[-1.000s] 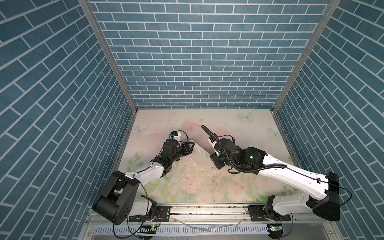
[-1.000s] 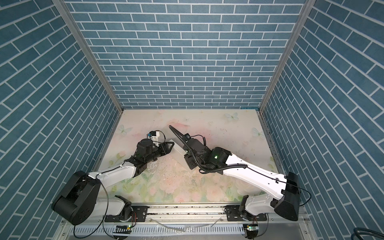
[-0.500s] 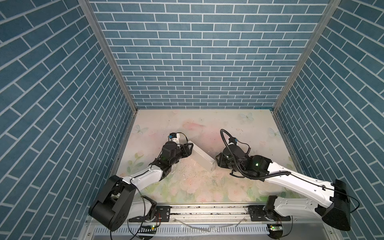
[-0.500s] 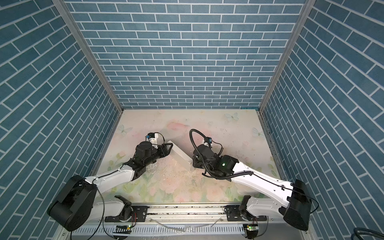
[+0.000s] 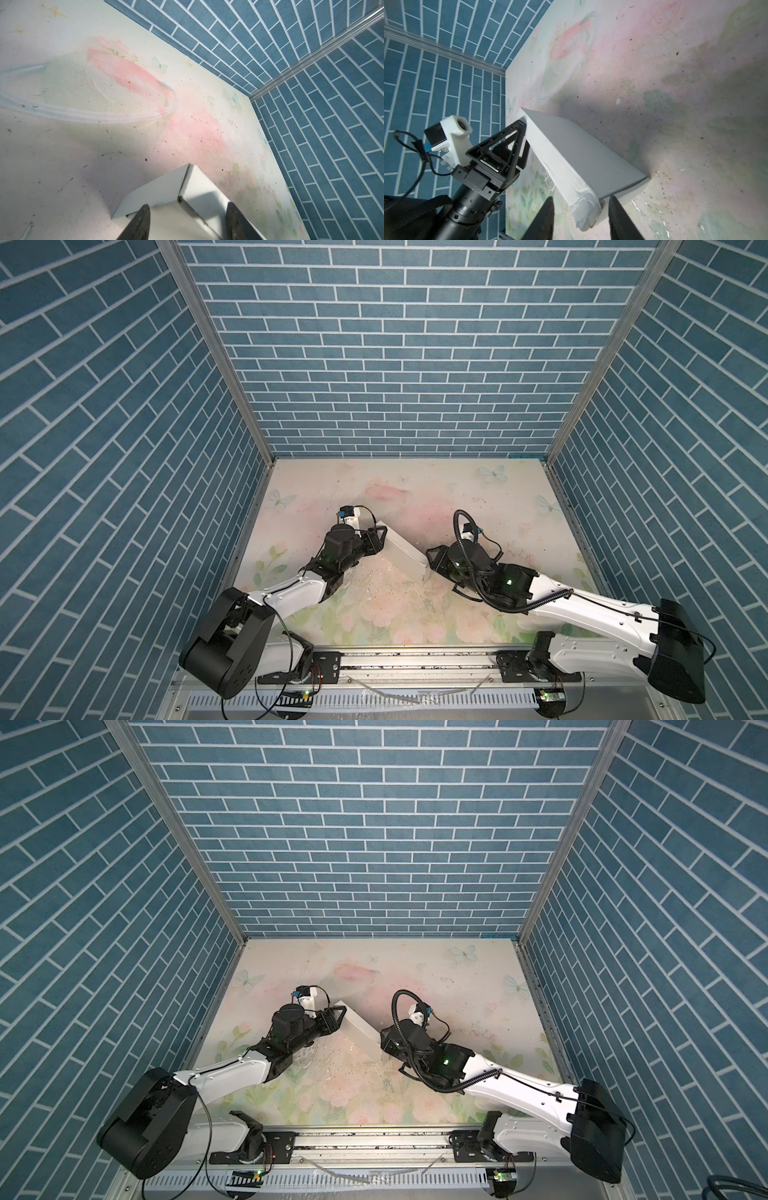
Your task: Fold the paper box
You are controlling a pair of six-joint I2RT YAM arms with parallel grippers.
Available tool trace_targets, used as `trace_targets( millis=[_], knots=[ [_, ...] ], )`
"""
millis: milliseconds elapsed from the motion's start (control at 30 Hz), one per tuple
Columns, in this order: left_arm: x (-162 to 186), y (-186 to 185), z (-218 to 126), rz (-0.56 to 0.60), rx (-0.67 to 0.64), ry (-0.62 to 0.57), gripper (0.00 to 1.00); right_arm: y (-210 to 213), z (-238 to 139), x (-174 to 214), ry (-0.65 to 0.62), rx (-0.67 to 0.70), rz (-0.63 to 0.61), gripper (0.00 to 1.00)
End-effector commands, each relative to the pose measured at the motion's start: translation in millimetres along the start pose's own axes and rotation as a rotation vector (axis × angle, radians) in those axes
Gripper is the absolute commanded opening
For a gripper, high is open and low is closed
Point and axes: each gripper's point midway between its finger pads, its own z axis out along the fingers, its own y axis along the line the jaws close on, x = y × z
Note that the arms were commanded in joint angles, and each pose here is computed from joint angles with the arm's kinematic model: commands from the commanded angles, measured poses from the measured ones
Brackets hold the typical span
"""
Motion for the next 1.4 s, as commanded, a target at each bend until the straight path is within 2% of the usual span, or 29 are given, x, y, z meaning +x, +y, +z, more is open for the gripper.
trace_targets(
  millis=[0, 667, 1367],
  knots=[
    [28, 29, 0, 0.012, -0.096, 0.083, 0.58, -5, 5, 0, -0.031, 0.000, 0.068, 0.41],
    [36, 35, 1, 0.016, -0.107, 0.097, 0.57, -29, 11, 24, 0.003, 0.061, 0.098, 0.37],
    [46, 41, 1, 0.020, -0.123, 0.114, 0.56, -32, 20, 29, -0.029, 0.034, 0.120, 0.31]
  ],
)
